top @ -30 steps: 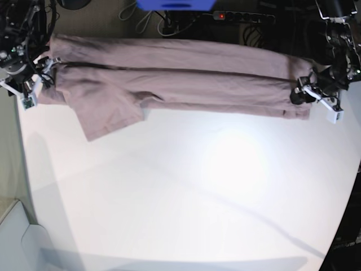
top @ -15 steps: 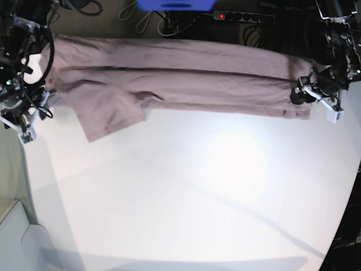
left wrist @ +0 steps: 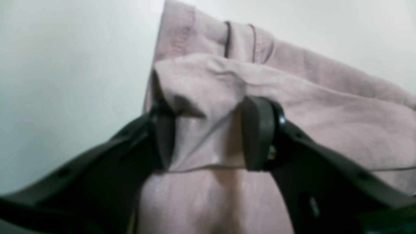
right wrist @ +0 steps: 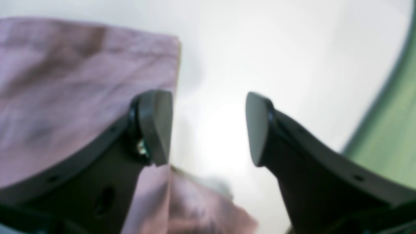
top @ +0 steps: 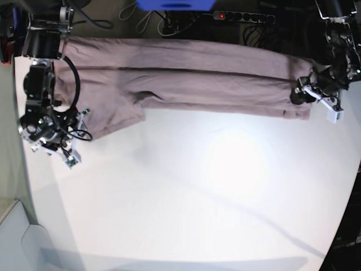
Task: Layout the t-shirt on the table in an organized manner, then fold the t-shirt properly
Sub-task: 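Hold the strip end with the right gripper and pull it taut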
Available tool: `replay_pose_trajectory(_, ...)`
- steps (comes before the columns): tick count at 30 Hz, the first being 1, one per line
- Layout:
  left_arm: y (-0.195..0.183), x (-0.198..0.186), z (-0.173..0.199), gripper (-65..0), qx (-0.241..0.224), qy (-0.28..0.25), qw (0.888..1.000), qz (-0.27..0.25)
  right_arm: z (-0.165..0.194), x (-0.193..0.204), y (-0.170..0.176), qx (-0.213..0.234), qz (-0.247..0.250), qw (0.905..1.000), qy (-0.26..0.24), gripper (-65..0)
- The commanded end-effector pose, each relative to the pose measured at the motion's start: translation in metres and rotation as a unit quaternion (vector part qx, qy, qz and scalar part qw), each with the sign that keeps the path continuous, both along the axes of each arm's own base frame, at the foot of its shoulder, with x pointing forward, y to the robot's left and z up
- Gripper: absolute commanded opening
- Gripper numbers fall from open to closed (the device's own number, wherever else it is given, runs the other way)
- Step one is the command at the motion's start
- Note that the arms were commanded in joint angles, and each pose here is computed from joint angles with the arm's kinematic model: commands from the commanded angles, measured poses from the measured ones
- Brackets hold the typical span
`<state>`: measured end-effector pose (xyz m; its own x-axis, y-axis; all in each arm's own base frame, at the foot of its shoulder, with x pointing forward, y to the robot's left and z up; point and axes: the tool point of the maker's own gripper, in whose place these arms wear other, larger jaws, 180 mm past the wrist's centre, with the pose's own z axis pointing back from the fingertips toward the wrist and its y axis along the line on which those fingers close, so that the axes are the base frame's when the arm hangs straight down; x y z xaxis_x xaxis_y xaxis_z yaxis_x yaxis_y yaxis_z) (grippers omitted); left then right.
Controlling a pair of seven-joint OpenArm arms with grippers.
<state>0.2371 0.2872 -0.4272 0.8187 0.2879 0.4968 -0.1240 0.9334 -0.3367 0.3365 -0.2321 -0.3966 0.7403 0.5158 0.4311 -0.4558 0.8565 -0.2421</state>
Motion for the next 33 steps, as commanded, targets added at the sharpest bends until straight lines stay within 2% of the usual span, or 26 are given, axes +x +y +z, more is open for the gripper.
replay_pose_trajectory(1, 0.003, -0.007, -0.005, -32.5, 0.011, 0.021, 1.000, 0.000, 0.014, 0.017, -0.003, -0.001, 0.001, 0.9997, -0.024, -28.8)
replay_pose_trajectory(7, 0.001, -0.008, -0.006, -32.5, 0.009, 0.022, 1.000, 0.001, 0.005, 0.034, 0.011, 0.023, 0.001, 0.9997, -0.008, -28.8)
replay_pose_trajectory(19, 0.001, -0.007, -0.005, -32.5, 0.009, 0.020, 1.000, 0.001, -0.027, 0.025, 0.029, 0.066, 0.000, 0.9976, 0.018, -30.6)
replay_pose_trajectory(22, 0.001, -0.007, -0.005, -32.5, 0.009, 0.020, 1.000, 0.001, -0.028, 0.025, 0.030, 0.069, 0.001, 0.9975, 0.015, -40.7)
replay_pose_trajectory(25, 0.001, -0.007, -0.005, -32.5, 0.009, 0.020, 1.000, 0.001, -0.028, 0.024, 0.029, 0.068, 0.001, 0.9976, 0.016, -56.6)
replay_pose_trajectory(27, 0.001, -0.007, -0.005, -32.5, 0.009, 0.020, 1.000, 0.001, -0.028, 0.024, 0.029, 0.067, 0.000, 0.9976, 0.018, -65.0)
replay_pose_trajectory(30, 0.001, -0.007, -0.005, -32.5, 0.009, 0.020, 1.000, 0.000, -0.026, 0.024, 0.027, 0.066, -0.001, 0.9977, 0.016, -65.0)
replay_pose_trajectory(33, 0.001, -0.007, -0.005, -32.5, 0.009, 0.020, 1.000, 0.000, -0.013, 0.028, 0.027, 0.059, 0.004, 0.9982, -0.007, -65.0)
